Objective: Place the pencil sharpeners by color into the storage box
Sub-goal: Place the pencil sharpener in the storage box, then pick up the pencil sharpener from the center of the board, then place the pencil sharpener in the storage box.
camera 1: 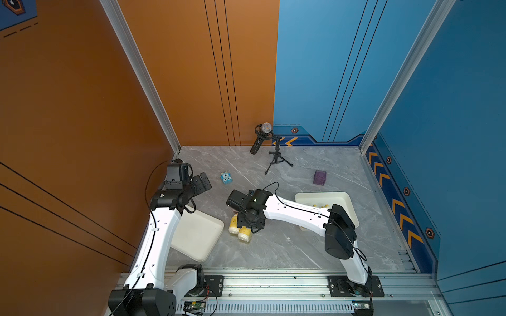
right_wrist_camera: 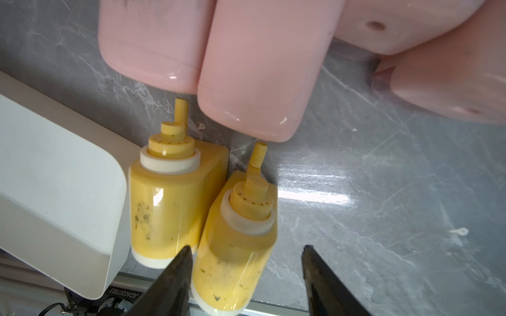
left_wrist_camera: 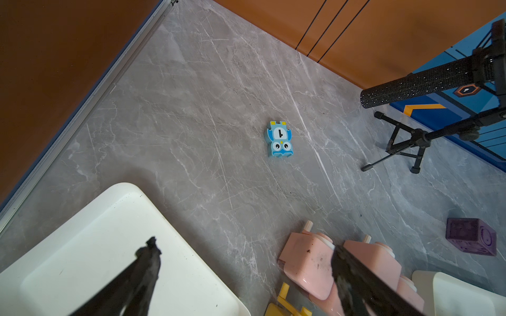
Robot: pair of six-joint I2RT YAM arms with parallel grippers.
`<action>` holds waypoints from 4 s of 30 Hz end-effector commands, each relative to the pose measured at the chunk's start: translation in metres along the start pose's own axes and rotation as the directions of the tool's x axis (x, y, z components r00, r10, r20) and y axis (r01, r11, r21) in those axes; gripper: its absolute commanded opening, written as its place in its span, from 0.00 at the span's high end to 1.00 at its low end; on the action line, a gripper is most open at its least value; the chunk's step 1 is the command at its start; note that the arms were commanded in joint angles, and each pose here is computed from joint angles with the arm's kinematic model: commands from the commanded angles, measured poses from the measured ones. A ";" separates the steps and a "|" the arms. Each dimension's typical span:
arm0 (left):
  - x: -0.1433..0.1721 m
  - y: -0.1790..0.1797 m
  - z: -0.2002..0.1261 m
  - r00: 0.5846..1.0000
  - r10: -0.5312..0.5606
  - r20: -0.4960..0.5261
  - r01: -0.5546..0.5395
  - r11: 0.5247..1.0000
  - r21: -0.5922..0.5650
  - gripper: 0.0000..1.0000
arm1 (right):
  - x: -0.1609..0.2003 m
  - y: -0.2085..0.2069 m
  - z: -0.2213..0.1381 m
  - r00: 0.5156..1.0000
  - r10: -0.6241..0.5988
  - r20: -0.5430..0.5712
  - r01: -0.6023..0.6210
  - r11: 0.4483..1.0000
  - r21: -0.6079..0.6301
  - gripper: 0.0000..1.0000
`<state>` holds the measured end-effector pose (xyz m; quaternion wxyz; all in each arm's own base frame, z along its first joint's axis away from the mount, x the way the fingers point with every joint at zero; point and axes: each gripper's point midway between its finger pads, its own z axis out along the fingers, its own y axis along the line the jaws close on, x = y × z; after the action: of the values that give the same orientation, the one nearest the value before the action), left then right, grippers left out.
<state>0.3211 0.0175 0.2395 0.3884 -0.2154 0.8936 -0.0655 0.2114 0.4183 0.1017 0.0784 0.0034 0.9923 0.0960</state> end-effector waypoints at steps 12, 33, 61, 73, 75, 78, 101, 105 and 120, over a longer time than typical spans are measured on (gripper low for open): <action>0.001 -0.001 -0.001 1.000 -0.011 0.009 0.011 1.000 0.010 0.02 | 0.012 0.000 0.017 0.999 0.019 -0.049 -0.018 0.999 0.031 0.35; 0.000 0.000 0.000 1.000 -0.025 0.010 0.025 1.000 0.017 0.02 | 0.028 -0.021 0.025 0.996 -0.025 -0.084 0.034 0.994 0.102 0.61; 0.000 -0.004 -0.003 1.000 -0.006 0.016 0.006 1.000 0.020 0.02 | -0.050 -0.225 -0.150 0.992 -0.119 -0.033 0.124 0.971 0.207 0.68; 0.005 -0.011 0.002 1.000 0.018 -0.009 -0.018 0.999 0.037 0.02 | -0.074 -0.336 -0.176 0.997 0.010 -0.083 0.013 0.963 0.269 0.68; 0.003 -0.011 0.000 1.000 0.023 -0.001 -0.023 0.999 0.038 0.02 | -0.078 -0.345 -0.173 0.995 0.014 -0.098 0.015 0.959 0.284 0.69; 0.002 -0.011 -0.003 1.000 0.024 0.010 -0.024 0.999 0.039 0.02 | -0.085 -0.362 -0.169 0.994 0.018 -0.109 0.021 0.935 0.353 0.69; 0.004 -0.015 0.002 0.999 0.034 -0.016 -0.033 0.997 0.063 0.02 | -0.103 -0.434 -0.100 0.972 0.052 -0.230 0.039 0.927 0.374 0.68; 0.005 -0.014 0.005 0.999 0.036 -0.023 -0.035 0.998 0.056 0.02 | -0.102 -0.445 -0.084 0.962 0.081 -0.260 0.024 0.926 0.377 0.68; 0.007 -0.012 0.009 0.999 0.040 -0.031 -0.039 0.998 0.041 0.02 | -0.098 -0.459 -0.045 0.952 0.117 -0.284 -0.003 0.928 0.372 0.68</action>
<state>0.3259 0.0066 0.2336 0.3802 -0.1993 0.8997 -0.0793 0.3019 -0.0378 0.0799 -0.0834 0.0319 0.9922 -0.0867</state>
